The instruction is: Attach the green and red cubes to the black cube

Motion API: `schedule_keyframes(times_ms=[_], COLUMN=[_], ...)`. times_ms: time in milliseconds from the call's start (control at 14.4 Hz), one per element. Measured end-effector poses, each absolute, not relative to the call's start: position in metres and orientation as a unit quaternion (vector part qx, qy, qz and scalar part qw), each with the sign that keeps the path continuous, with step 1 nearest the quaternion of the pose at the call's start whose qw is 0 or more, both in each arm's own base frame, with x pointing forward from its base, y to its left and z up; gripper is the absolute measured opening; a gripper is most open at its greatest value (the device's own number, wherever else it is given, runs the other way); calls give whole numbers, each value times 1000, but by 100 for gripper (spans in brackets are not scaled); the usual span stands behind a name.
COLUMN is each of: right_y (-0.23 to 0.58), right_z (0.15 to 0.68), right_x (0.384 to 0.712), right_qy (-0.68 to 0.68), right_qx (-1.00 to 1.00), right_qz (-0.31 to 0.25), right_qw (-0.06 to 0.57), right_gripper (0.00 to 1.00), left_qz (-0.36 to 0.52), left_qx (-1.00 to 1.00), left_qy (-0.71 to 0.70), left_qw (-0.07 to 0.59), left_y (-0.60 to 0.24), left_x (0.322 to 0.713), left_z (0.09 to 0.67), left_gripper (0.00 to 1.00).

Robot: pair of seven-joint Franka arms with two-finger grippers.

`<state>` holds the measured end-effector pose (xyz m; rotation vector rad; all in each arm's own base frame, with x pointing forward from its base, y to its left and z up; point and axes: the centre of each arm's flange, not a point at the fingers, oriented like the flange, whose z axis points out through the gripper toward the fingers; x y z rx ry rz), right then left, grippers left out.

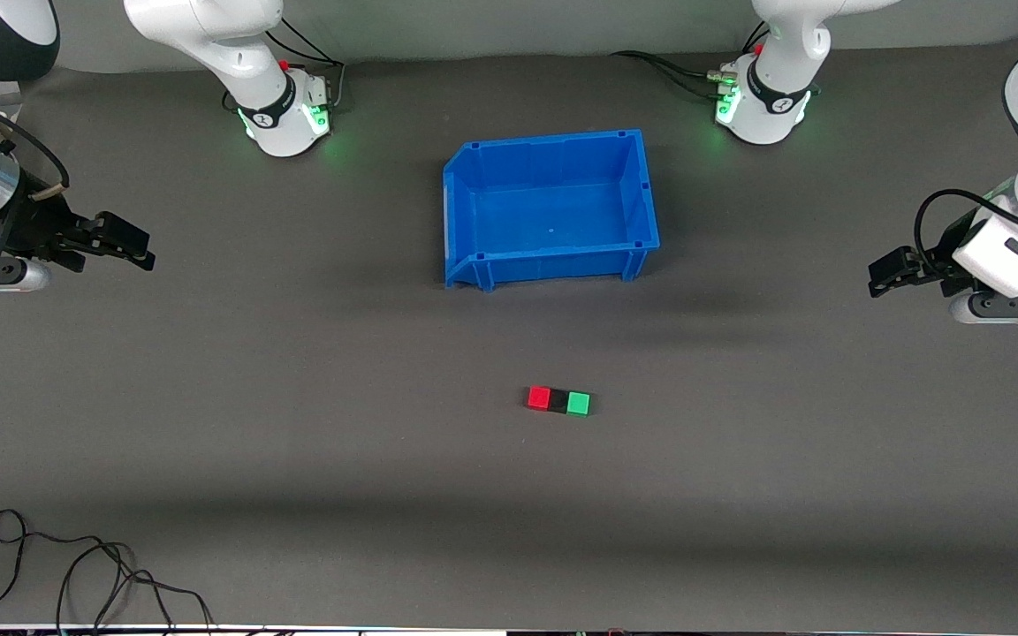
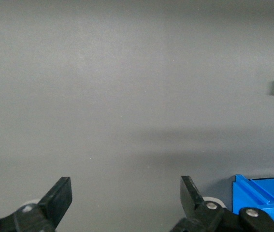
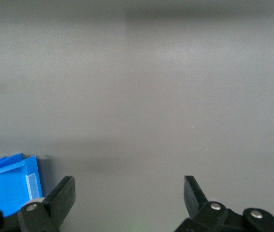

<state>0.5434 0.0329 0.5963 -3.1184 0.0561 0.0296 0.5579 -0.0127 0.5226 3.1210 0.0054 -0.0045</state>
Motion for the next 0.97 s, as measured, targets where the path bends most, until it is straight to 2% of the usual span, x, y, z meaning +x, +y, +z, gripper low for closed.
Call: schedule_keyframes(times_ms=[970], right_y=[33], right_z=[596], right_x=[544], right_qy=[18], right_qx=[-1000], right_qz=[10], right_qw=[11], right_gripper=[100], left_qz=[4], left_qx=[1000], left_qy=[-1], left_qw=[10], left_y=[-16], left_x=[559], left_z=[528], left_gripper=[100])
